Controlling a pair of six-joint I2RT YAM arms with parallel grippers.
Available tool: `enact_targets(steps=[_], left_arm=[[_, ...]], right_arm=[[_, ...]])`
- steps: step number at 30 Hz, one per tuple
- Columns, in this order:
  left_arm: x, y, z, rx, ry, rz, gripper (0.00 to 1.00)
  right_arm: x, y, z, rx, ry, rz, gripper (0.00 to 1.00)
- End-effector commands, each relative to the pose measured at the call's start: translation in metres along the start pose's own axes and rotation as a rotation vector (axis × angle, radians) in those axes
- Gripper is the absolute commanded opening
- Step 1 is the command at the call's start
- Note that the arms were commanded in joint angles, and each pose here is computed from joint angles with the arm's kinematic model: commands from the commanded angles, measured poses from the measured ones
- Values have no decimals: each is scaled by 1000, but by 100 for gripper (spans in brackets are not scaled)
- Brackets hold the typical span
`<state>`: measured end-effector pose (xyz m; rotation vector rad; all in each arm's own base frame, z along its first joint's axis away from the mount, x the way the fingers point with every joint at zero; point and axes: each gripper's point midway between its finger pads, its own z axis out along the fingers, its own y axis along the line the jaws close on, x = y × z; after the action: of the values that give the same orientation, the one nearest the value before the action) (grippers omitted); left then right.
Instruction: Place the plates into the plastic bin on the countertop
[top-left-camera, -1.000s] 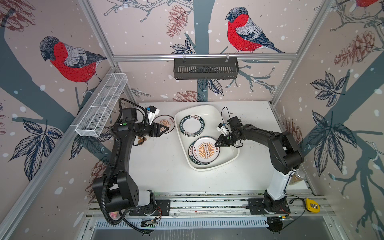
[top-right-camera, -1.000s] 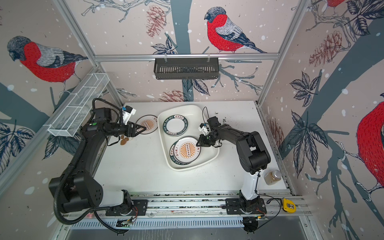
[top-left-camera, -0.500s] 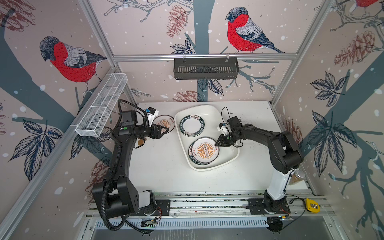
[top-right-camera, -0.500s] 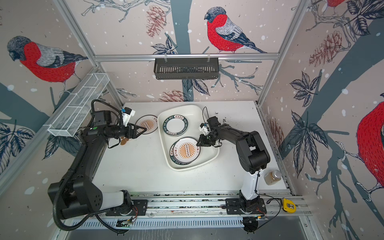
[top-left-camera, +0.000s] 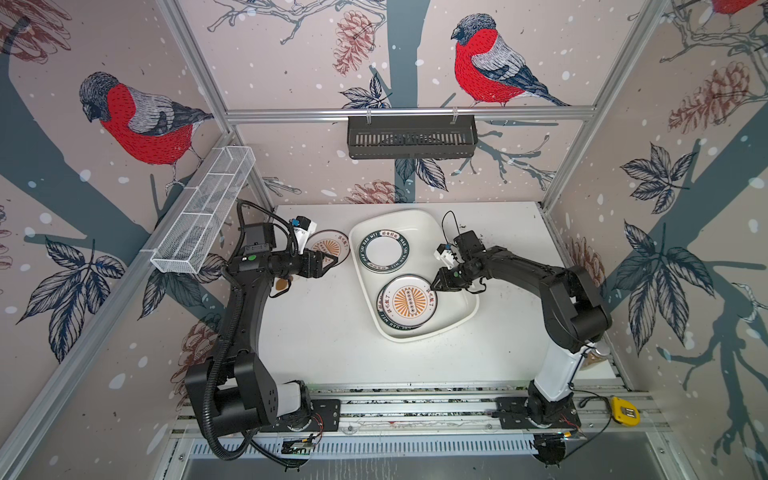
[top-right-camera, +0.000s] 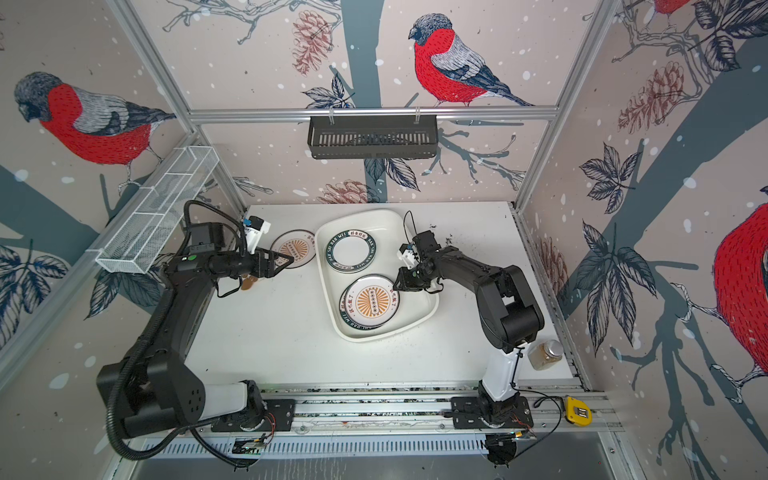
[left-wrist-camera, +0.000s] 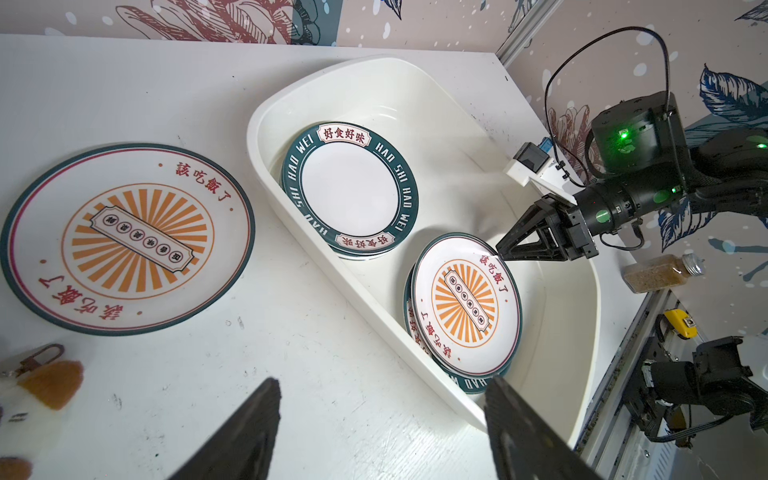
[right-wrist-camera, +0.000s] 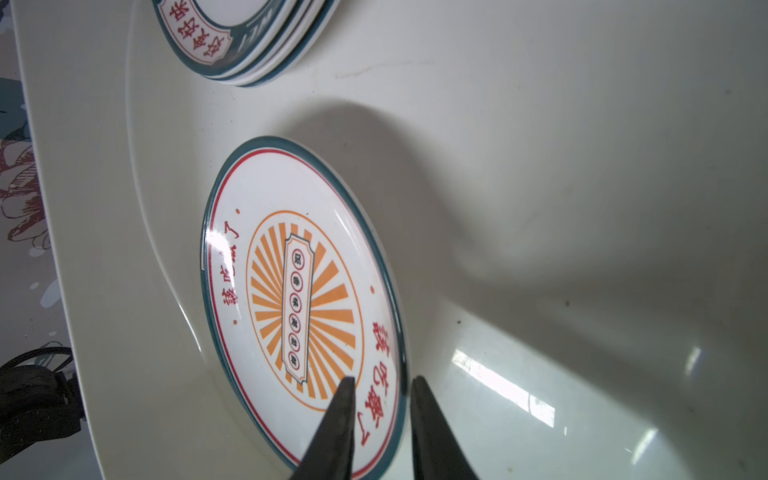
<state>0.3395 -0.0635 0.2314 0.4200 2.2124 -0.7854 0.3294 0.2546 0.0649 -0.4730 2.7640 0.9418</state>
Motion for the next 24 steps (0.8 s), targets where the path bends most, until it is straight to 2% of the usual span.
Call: enact_targets(steps=[1,16,24], left_arm=[[-3,0,2,7,-15,19,77],[-2,13,2,-62,-22,-13,79],[0,46,16,-155,-46,-187,81]], right_arm=[[6,-2,2,45,26,-13,25],[6,1,13,53,38,-24,24],[-13,17,-15,65,-70,-40,24]])
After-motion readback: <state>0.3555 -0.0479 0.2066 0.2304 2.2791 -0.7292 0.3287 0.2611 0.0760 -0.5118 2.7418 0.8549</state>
